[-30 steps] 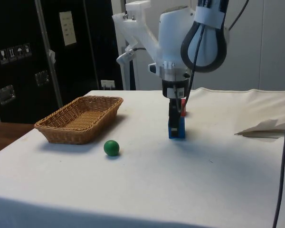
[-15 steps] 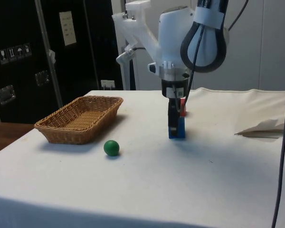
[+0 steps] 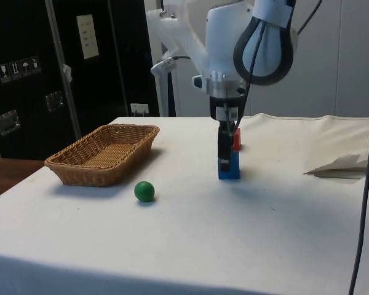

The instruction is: Place all non-red objects into the basket.

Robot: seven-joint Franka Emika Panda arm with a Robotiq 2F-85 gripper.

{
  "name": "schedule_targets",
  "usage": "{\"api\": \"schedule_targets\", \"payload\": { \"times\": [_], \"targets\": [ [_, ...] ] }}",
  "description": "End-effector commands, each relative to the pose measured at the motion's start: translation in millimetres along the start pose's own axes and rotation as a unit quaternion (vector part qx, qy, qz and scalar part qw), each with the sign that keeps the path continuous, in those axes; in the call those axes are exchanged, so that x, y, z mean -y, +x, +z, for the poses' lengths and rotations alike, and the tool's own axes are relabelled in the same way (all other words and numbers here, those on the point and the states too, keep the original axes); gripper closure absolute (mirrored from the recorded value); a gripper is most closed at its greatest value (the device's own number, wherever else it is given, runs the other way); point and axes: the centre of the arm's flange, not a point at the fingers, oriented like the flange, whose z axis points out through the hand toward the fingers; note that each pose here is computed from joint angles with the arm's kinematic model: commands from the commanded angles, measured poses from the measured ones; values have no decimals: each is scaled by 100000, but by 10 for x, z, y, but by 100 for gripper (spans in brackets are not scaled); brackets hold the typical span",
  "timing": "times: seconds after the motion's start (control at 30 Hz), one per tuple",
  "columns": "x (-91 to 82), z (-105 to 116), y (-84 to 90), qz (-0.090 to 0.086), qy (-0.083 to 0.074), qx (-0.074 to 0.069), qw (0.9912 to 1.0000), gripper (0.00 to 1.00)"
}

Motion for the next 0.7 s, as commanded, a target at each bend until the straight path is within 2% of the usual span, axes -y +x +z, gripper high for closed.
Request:
{"api": "schedule_targets", "payload": {
  "times": [0.0, 0.57, 0.6, 0.67],
  "targets": [
    [8, 14, 3, 28, -48, -109, 100000, 0],
    [-5, 41, 1, -13, -198, 291, 99999, 0],
    [-5, 41, 1, -13, -198, 291, 99999, 3],
    [-5, 41, 1, -13, -198, 291, 99999, 19]
  ]
}}
